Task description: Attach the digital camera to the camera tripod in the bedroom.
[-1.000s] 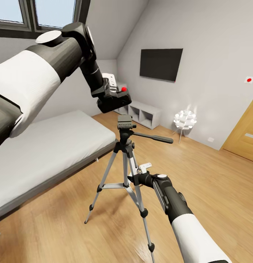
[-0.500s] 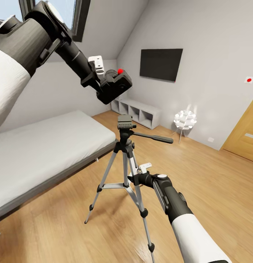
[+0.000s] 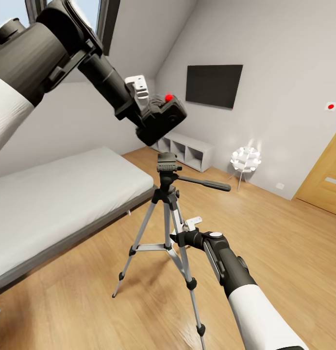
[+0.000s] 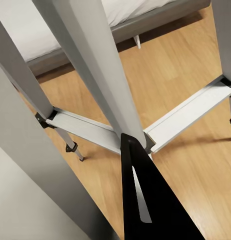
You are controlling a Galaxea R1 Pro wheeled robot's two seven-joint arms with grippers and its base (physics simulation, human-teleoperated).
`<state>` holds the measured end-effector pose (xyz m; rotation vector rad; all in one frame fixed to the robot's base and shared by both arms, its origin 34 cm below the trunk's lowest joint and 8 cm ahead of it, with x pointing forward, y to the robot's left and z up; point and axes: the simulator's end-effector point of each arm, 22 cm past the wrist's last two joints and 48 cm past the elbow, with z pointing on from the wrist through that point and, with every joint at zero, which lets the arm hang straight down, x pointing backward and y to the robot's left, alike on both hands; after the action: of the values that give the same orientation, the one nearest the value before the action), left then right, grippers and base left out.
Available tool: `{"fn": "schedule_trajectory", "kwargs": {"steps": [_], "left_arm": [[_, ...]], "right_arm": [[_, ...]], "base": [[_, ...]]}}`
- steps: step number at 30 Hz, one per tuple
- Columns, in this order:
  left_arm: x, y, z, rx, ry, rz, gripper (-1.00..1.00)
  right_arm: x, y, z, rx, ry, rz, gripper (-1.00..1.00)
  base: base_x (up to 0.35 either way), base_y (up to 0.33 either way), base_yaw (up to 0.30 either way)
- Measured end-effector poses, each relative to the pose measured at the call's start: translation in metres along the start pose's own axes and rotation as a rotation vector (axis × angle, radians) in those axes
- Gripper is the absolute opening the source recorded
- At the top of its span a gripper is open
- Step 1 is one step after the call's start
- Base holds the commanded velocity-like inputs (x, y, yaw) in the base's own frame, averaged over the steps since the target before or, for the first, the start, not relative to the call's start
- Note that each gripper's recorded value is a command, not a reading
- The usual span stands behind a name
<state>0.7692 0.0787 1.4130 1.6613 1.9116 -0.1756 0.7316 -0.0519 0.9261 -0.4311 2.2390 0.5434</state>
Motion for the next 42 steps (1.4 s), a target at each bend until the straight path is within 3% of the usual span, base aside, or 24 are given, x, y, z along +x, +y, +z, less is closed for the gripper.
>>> {"fn": "schedule_trajectory", "kwargs": {"steps": [5,15,27,42], "left_arm": [[0.015,-0.004,0.014,0.007,0.072,-0.027,-1.0],[0.02,-0.002,0.015,-0.009,0.105,-0.021,-1.0],[0.009,0.002,0.001,-0.058,0.12,0.023,-1.0],[-0.007,0.01,0.018,-0.168,0.248,0.101,-1.0]], "right_arm": [[0.0,0.0,0.0,0.0,0.0,0.0,-1.0],[0.0,0.0,0.0,0.0,0.0,0.0,-1.0],[0.0,0.001,0.0,0.0,0.0,-0.002,-1.0],[-0.001,0.002,0.0,0.0,-0.001,-0.004,-1.0]], "base": [[0.0,0.0,0.0],[0.0,0.0,0.0],[0.0,0.0,0.0],[0.0,0.0,0.0]]}}
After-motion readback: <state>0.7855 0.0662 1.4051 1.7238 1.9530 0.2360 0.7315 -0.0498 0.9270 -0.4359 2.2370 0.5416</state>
